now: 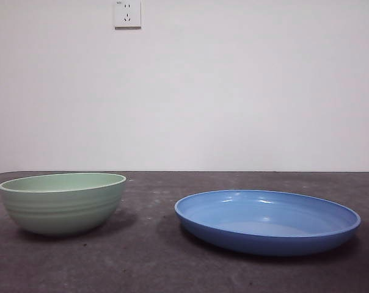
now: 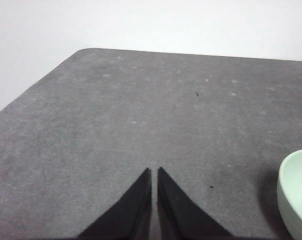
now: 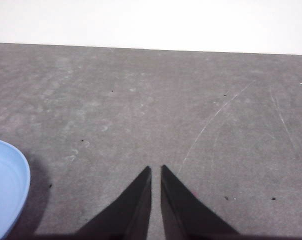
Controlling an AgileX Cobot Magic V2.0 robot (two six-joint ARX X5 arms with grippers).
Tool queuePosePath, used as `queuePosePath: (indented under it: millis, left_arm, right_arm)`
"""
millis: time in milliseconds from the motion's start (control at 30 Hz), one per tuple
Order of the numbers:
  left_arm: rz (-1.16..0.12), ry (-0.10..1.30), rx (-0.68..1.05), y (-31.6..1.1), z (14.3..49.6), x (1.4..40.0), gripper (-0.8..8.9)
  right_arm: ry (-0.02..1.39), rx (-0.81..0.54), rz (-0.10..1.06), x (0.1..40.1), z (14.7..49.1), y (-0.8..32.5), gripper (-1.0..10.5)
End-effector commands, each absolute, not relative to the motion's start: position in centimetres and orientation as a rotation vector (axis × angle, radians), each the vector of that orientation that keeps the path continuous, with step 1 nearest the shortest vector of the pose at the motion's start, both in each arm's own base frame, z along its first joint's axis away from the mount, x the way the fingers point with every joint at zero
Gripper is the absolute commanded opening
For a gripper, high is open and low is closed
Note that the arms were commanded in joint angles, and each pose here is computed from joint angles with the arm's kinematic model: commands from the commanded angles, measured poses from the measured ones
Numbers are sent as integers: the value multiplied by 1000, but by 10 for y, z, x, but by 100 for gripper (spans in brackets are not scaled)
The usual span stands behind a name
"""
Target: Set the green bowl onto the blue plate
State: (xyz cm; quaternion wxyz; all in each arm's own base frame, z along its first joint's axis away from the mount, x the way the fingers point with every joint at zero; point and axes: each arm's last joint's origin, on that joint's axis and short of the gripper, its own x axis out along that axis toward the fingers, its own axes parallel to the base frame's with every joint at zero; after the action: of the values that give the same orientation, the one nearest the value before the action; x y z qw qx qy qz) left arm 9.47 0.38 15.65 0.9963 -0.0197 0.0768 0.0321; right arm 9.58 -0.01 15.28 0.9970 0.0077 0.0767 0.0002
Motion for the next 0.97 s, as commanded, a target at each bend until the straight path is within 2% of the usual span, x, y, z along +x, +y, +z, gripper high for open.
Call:
queuePosePath:
  millis: [33,333,533,733,967]
  left_arm:
    - [71,176,-39,4,149,96,19]
    - [71,177,-40,4,149,96,16]
    - [60,173,-74,4,150,95,15]
    - [51,131,-163,3,168,93,16]
    - [-48,133,-267,0,199,95,16]
  right_arm:
    - [140,16,0,96,153,0,29]
    - [140,19,0,96,153,0,28]
    - [124,110,20,96,158,1,13]
    - [76,203,17,91,180,1,12]
    - [55,306,21,84,217,1,12]
